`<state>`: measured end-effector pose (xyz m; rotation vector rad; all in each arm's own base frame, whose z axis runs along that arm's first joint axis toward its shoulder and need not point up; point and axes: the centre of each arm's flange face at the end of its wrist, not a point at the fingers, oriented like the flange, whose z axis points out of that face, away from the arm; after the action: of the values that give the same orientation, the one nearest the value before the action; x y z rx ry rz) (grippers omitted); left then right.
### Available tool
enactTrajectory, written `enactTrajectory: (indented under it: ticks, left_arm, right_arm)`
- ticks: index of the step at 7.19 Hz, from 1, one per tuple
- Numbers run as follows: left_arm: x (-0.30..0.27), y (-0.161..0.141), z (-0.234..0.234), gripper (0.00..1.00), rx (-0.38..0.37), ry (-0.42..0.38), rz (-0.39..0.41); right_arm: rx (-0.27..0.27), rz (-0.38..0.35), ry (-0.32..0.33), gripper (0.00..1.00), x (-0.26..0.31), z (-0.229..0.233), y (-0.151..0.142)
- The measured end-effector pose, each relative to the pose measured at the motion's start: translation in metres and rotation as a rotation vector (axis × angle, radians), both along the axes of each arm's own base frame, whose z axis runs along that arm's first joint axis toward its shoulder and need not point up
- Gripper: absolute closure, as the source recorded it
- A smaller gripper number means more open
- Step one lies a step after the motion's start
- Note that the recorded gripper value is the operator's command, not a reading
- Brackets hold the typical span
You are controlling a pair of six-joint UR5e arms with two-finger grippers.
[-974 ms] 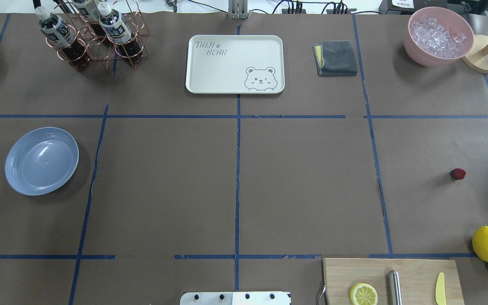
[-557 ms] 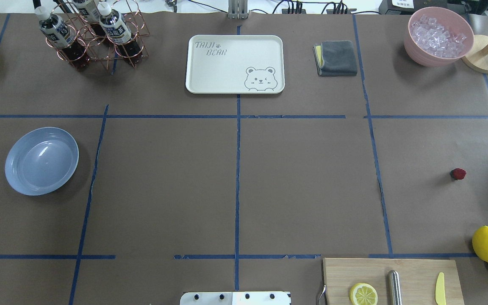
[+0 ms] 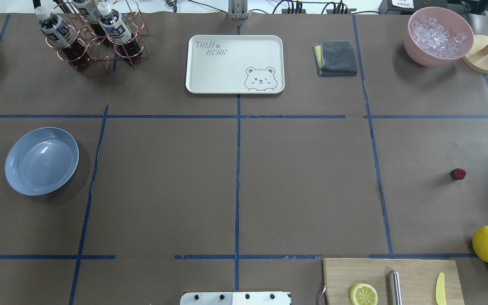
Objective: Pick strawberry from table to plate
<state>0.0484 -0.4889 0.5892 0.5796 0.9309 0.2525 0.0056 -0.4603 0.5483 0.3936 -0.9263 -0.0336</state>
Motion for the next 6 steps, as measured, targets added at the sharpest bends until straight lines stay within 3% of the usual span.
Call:
enactTrajectory:
  ticks: [2, 6]
  left_arm:
    - [0.053, 0.009, 0.042, 0.31, -0.088, 0.002, -0.020]
    - [0.123, 0.033, 0.067, 0.34, -0.201, 0.057, -0.023]
  right_arm:
    - [-0.001, -0.008, 0.002, 0.00, -0.004, 0.004, -0.001]
    - [-0.010, -0.009, 0.007, 0.00, -0.005, 0.011, -0.001]
